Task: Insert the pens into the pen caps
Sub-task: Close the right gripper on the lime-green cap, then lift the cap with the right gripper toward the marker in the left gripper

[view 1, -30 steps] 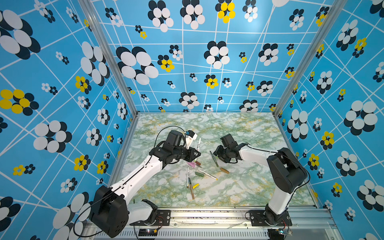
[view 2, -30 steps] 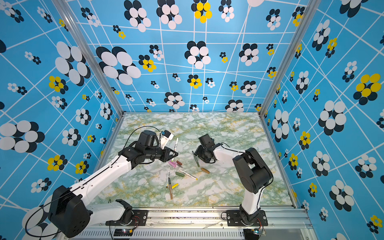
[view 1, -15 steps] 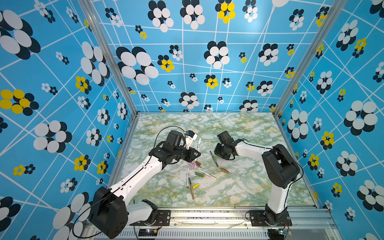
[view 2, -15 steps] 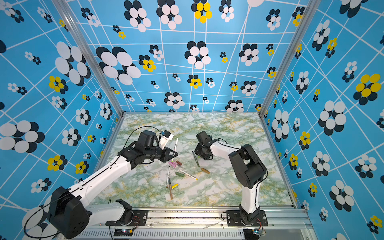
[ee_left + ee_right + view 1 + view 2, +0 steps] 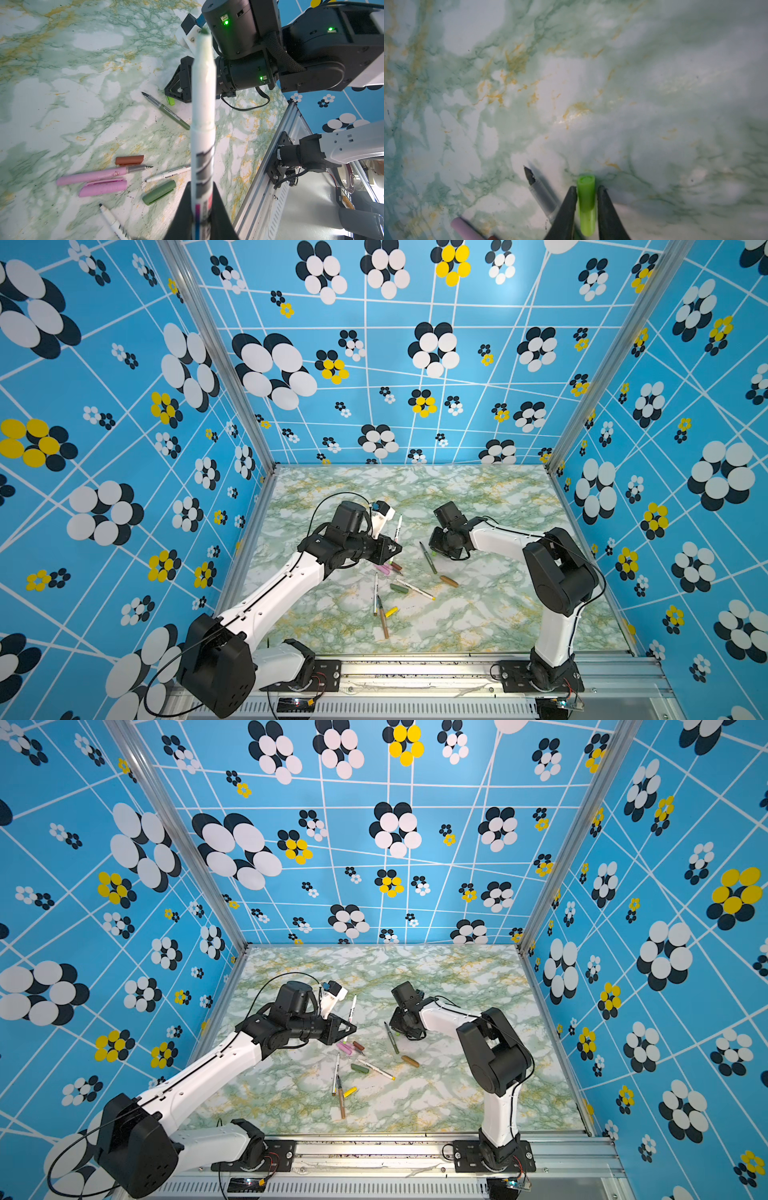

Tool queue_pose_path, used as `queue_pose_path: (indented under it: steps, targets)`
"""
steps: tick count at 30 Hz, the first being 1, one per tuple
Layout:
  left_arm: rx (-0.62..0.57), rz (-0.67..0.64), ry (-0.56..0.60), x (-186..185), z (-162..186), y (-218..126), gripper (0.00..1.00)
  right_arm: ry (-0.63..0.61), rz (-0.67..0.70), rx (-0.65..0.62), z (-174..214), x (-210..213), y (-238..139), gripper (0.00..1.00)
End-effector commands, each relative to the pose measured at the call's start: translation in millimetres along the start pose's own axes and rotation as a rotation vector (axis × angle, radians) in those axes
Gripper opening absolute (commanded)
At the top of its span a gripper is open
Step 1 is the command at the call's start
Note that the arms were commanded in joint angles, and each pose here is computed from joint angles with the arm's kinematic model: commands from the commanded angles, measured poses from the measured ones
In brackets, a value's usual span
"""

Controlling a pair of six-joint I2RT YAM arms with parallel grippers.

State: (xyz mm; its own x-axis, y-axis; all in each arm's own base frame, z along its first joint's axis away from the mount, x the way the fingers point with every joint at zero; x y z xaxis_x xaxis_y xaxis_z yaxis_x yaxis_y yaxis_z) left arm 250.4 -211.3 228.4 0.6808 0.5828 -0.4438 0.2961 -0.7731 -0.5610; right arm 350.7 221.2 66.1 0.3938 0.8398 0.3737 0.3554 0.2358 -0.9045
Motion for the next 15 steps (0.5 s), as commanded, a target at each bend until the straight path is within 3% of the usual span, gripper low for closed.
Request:
queue_pose_path:
  steps: [1,10,15]
  targets:
    - [-0.018,-0.001,0.038,-6.8,-6.6,-6.2,0.0,-0.015,0.213,0.088,23.2,-48.8,29.5,0.2]
    - [-0.019,-0.002,0.036,-9.3,-8.2,-6.8,0.0,-0.019,0.23,0.102,26.4,-53.3,32.6,0.1]
    - [-0.014,0.0,0.027,-10.1,-7.6,-5.0,0.0,-0.044,0.174,0.067,19.4,-41.7,22.3,0.05]
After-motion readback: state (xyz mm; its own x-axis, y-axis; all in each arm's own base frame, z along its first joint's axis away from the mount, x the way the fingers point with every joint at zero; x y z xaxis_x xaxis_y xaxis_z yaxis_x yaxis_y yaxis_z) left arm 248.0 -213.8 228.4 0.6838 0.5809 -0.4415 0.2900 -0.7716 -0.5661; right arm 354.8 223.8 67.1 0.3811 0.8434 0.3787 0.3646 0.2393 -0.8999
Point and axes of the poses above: each gripper's point midway between its finger pads, its own y axis out along the fingers, its own x axis along the line the jaws close on, z = x × y, the point moved 5 cm from there along -y, back along the fingers, and after that the axes turned 8 degrees about y, right-handed, at the moved point
